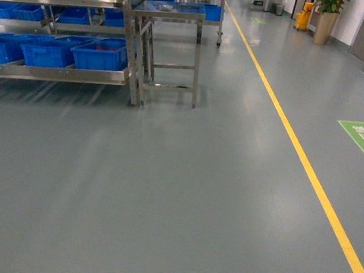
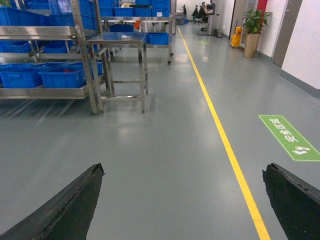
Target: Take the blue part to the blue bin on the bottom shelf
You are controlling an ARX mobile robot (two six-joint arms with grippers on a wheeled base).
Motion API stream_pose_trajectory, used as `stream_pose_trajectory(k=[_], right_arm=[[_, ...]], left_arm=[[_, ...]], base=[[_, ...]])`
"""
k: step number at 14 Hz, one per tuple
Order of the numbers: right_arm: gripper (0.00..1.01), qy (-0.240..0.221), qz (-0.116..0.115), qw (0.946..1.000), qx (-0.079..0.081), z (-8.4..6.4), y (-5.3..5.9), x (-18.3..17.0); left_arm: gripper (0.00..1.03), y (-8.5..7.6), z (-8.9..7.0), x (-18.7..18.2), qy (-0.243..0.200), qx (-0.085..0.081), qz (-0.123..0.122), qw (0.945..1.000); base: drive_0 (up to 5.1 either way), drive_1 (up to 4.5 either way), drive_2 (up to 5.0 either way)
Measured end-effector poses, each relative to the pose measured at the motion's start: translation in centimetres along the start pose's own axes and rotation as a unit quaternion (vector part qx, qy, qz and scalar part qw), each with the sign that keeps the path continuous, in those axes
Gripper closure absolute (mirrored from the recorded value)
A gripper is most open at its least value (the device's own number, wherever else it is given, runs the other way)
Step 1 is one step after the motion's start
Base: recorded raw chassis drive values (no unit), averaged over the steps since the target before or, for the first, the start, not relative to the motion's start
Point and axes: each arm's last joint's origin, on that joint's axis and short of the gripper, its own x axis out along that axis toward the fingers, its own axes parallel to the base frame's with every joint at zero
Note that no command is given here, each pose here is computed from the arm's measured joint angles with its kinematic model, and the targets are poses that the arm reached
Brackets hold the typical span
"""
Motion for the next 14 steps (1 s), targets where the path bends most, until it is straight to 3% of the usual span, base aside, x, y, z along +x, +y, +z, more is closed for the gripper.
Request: stream_pose_trajectory(k=[14], right_arm=[[0.03,-0.002,0.0,1.0,0.0,0.04,0.0,0.0]], left_arm=[[0.6,0.0,-0.05,0.0,0.002,0.001,0.0,1.0]], base=[[0.0,4.06,-4.1]])
